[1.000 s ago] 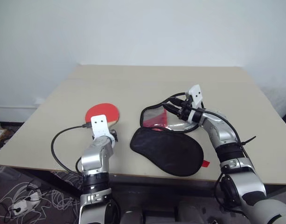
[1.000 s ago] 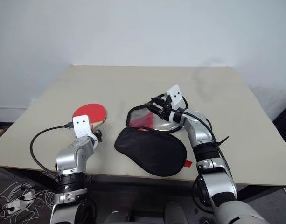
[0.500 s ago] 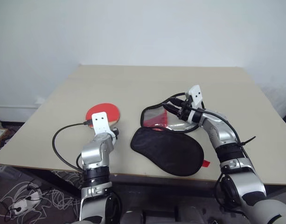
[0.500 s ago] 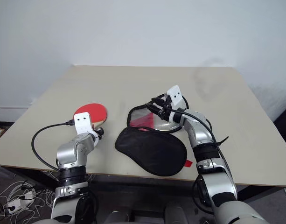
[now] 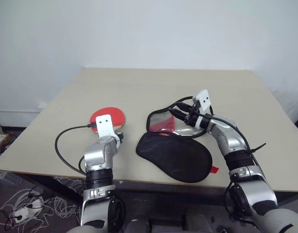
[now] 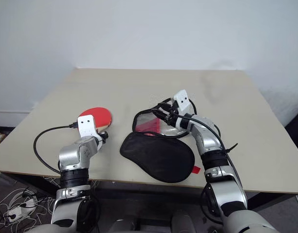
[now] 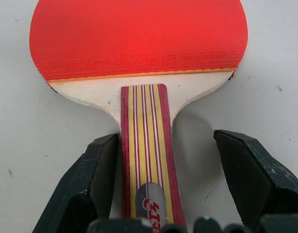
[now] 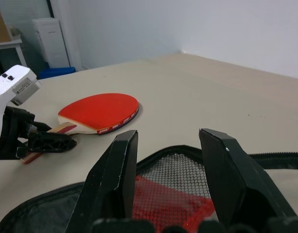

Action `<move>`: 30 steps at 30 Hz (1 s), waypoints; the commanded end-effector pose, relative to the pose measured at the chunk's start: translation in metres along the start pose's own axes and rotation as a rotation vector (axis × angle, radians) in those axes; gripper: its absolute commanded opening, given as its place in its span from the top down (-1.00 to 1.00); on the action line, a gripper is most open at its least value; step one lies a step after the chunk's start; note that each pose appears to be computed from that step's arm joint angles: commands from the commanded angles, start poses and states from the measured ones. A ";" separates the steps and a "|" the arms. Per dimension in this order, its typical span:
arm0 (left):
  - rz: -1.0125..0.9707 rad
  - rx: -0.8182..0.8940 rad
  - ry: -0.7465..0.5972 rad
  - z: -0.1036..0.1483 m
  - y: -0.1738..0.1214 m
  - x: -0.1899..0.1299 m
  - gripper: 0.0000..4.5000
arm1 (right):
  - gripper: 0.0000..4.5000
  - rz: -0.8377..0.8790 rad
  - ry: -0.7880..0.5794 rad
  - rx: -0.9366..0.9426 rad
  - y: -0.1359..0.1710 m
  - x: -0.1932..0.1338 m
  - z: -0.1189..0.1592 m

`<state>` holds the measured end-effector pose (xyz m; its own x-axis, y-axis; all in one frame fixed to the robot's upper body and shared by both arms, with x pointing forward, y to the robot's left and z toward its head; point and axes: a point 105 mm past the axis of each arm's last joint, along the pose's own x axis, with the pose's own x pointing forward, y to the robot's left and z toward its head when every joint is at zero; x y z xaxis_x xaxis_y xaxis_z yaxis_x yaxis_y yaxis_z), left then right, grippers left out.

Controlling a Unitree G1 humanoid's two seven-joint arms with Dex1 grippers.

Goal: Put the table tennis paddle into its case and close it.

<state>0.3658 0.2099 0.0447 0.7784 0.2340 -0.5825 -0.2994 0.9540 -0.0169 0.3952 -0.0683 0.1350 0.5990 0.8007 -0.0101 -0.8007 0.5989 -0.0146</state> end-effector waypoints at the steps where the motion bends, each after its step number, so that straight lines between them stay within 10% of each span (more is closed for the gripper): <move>1: -0.009 -0.019 -0.064 0.020 0.000 -0.002 -0.41 | 0.03 0.009 -0.057 -0.050 0.002 0.003 0.022; 11: 0.018 -0.056 -0.090 0.025 0.006 -0.003 0.54 | 0.03 0.003 -0.058 -0.054 0.001 0.002 0.023; 30: -0.004 0.018 -0.143 0.039 0.003 -0.006 0.54 | 0.03 -0.003 -0.055 -0.061 -0.001 0.001 0.024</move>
<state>0.3693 0.2182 0.0479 0.7892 0.2412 -0.5648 -0.3001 0.9538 -0.0120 0.3959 -0.0701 0.1338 0.6087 0.7933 -0.0133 -0.7934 0.6086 -0.0143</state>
